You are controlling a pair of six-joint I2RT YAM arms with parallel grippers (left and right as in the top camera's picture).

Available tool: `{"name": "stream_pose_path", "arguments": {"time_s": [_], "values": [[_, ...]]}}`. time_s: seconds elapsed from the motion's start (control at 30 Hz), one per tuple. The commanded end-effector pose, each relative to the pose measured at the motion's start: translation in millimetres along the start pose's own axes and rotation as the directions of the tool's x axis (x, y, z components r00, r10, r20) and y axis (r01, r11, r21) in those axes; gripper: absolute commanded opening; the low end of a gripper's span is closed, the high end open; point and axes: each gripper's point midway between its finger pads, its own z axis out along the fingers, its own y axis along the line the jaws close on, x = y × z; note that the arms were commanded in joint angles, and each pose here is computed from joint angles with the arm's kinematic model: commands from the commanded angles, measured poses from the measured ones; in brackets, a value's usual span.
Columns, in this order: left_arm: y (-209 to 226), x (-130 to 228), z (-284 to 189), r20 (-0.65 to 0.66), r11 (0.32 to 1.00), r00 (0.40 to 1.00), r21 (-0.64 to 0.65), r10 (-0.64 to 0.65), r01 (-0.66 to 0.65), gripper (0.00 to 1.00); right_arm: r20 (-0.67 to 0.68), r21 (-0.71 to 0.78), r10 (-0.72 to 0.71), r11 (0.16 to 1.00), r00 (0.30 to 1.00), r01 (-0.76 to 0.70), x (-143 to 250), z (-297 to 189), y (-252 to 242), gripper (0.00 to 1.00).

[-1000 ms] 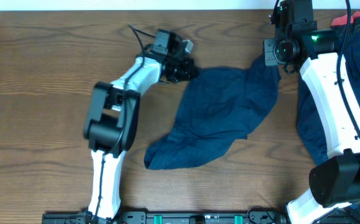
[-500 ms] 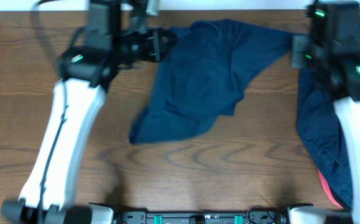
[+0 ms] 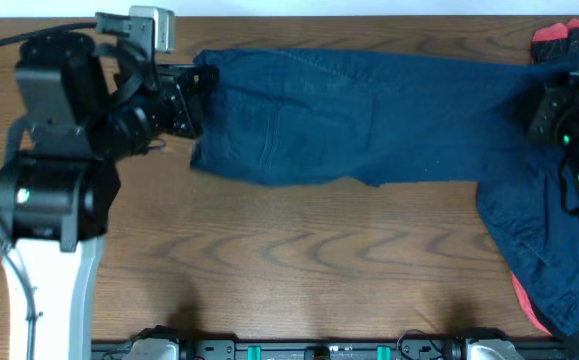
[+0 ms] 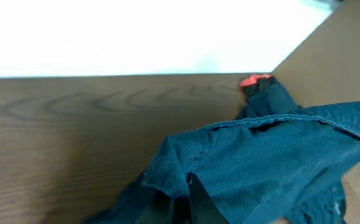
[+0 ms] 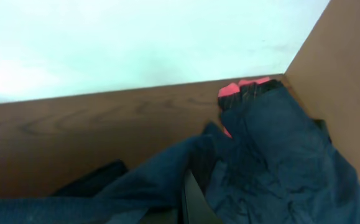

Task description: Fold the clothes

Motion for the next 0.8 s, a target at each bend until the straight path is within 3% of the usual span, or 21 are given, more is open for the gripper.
{"name": "stream_pose_path", "arguments": {"time_s": [0.0,0.23,0.37,0.47,0.53,0.67,0.77], "values": [[42.1,4.0,39.0,-0.057,0.995,0.998,-0.098,-0.029,0.024,0.06,-0.060,0.061,0.013,0.998,0.998,-0.009,4.9,39.2,-4.2,0.01],[104.0,27.5,139.6,-0.161,0.990,0.983,-0.122,-0.092,0.073,0.06,-0.201,0.042,-0.016,0.999,0.979,0.025,35.3,149.0,23.6,0.01],[138.2,15.2,197.7,-0.072,0.993,0.996,-0.103,-0.059,0.052,0.06,-0.143,0.022,-0.018,1.000,0.990,0.022,33.1,218.5,40.8,0.01],[148.4,-24.3,213.2,0.084,0.996,0.994,-0.047,-0.073,0.077,0.06,-0.018,0.039,0.010,0.999,1.000,-0.009,8.8,248.2,36.6,0.01],[144.3,-69.0,204.0,0.229,0.995,0.968,0.025,-0.104,0.101,0.06,0.078,0.048,0.049,0.997,0.996,-0.053,-18.0,247.4,28.0,0.01],[123.3,-169.0,143.8,0.522,0.983,0.838,0.169,-0.156,0.077,0.06,0.280,0.058,0.140,0.985,0.950,-0.163,-93.1,216.0,-1.2,0.01],[110.3,-207.9,102.2,0.587,0.973,0.792,0.228,-0.168,0.038,0.06,0.360,0.063,0.155,0.980,0.920,-0.189,-130.8,188.7,-17.7,0.01]]}}
